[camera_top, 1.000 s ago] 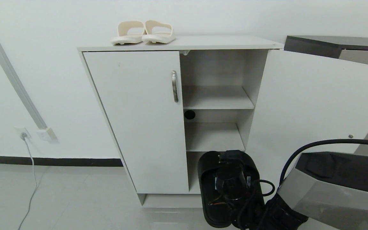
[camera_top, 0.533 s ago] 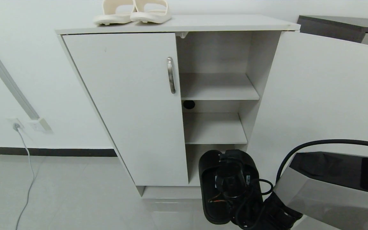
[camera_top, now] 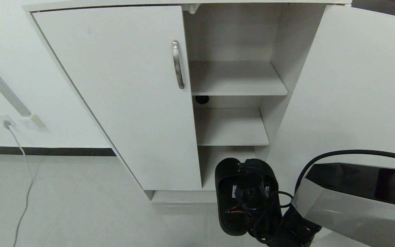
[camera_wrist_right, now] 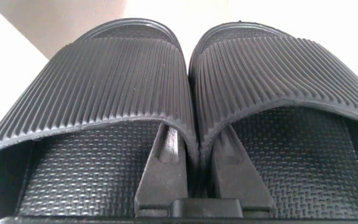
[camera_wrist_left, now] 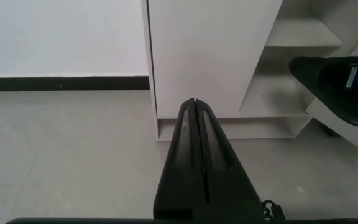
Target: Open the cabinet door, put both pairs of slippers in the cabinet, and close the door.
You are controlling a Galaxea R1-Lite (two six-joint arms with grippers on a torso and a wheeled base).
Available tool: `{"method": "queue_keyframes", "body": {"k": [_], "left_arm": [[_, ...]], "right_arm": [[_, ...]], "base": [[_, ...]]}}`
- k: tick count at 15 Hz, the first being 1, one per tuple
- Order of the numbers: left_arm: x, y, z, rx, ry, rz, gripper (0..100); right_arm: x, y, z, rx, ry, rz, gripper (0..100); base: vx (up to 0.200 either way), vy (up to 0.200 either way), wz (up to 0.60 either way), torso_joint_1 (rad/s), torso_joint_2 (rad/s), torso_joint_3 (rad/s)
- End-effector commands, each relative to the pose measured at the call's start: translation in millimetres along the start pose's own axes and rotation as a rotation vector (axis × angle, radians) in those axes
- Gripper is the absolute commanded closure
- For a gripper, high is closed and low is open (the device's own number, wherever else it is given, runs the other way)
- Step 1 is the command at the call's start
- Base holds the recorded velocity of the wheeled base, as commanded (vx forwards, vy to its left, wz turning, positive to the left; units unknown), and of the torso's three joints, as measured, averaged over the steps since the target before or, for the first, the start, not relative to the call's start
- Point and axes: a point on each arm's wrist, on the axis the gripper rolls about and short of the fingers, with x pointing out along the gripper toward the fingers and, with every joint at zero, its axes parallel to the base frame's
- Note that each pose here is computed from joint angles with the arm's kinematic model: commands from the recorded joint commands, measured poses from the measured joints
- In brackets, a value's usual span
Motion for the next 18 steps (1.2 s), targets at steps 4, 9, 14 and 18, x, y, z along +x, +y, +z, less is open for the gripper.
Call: {"method": "queue_keyframes", "body": {"k": [4, 9, 14, 18], "left_arm": [[0, 0.0, 0.0, -0.001, 0.001, 0.001, 100], [0, 0.0, 0.0, -0.001, 0.001, 0.001, 100], [0, 0.0, 0.0, -0.001, 0.001, 0.001, 100], [0, 0.0, 0.4, -0.001, -0.001, 0.000, 100]], "right_arm": [[3, 0, -2, 0.016, -0.127, 0.026, 100], [5, -2, -5, -0.012, -0.181, 0.032, 100], [4, -2, 2, 0.003, -0.198, 0.033, 100], [3, -2, 4, 0.007, -0.203, 0.034, 100]], "base": [[0.000, 0.000, 0.00, -0.001, 0.00, -0.021], [0.000, 0.000, 0.00, 0.000, 0.00, 0.000], [0.000, 0.000, 0.00, 0.000, 0.00, 0.000], [0.200, 0.000, 0.00, -0.001, 0.01, 0.002]]}}
